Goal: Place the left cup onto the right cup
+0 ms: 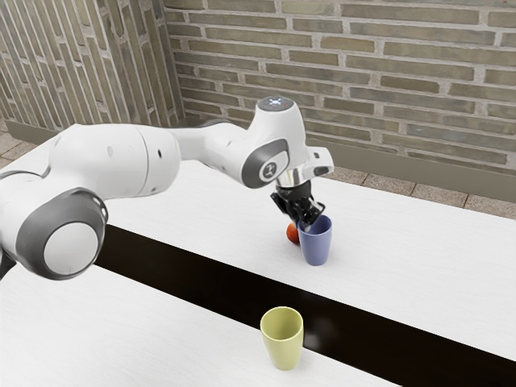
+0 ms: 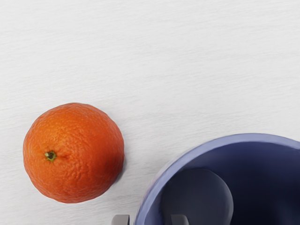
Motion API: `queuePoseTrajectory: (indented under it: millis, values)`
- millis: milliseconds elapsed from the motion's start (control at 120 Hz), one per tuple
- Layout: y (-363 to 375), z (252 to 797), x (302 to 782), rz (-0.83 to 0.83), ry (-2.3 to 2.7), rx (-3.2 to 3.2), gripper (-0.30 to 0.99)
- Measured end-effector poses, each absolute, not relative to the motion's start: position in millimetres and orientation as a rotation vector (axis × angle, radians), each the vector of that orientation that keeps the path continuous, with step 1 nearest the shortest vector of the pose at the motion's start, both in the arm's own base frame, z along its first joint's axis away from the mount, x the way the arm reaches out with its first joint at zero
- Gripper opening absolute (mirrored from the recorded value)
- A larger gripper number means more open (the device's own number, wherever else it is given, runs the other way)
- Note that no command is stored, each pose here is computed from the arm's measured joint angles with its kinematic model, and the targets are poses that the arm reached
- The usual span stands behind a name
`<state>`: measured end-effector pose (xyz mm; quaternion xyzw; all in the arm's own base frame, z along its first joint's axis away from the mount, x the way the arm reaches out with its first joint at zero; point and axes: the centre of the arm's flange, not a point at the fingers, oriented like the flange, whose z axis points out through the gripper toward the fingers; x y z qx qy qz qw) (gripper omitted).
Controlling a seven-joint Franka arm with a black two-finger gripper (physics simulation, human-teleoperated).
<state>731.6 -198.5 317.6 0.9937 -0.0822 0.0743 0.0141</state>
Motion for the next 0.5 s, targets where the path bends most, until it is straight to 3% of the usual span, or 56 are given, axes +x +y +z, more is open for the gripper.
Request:
queuePoseTrajectory:
  millis: [192, 308, 500]
  values:
    - [-204, 320, 730, 0.239, -0.243, 3.093, -0.06]
    - [-202, 349, 723, 0.268, -0.23, 3.096, -0.07]
    - [-193, 396, 677, 0.245, -0.188, 3.116, -0.09]
